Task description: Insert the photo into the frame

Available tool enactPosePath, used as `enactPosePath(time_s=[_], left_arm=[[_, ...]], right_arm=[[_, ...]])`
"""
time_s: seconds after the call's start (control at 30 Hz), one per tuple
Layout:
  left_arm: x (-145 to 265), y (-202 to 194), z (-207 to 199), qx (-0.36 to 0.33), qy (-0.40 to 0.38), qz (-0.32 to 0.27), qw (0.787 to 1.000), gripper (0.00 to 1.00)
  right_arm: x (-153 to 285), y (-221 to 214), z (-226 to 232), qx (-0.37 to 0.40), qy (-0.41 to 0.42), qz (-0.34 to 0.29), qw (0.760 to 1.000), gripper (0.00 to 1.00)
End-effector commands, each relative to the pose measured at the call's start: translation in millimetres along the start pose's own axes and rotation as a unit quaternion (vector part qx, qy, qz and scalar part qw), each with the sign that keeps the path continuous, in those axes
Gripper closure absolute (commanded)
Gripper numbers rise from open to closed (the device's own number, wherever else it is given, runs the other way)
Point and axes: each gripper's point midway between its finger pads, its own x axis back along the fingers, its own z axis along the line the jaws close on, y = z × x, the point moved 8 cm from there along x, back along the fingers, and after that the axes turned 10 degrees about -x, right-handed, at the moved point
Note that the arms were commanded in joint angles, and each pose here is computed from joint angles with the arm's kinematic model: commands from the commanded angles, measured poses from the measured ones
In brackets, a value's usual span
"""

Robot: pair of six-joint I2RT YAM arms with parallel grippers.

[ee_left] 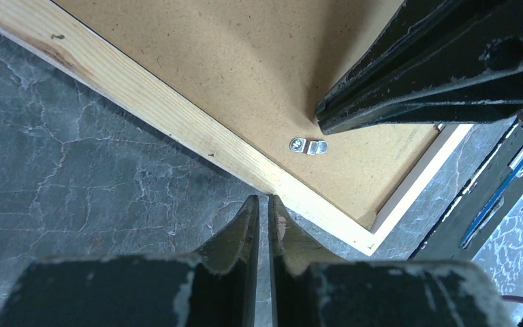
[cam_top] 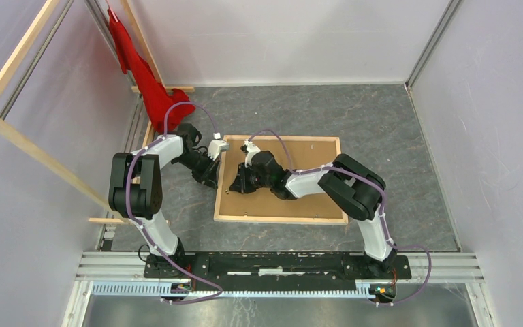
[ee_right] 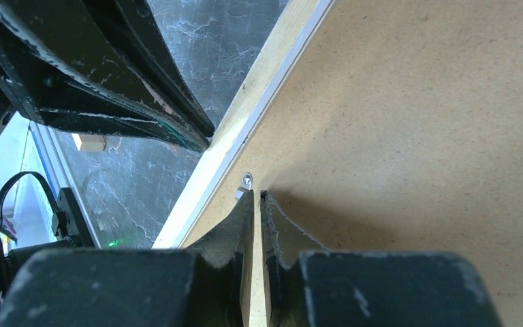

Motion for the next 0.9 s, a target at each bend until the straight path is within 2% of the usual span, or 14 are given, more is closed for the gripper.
enactPosePath(time_s=[0.0, 0.87], left_arm=[[-7.6, -3.4, 9.6, -0.007, 0.027, 0.011, 1.0, 0.85], [-6.4, -0.5, 10.1, -0.01, 0.029, 0.004, 1.0, 0.85]], right_arm=[[-5.9, -10.7, 2.8, 0.005, 0.013, 0.006, 1.0, 0.87], [-21.3, -12.4, 8.3, -0.01, 0.027, 0.008, 1.0, 0.88]])
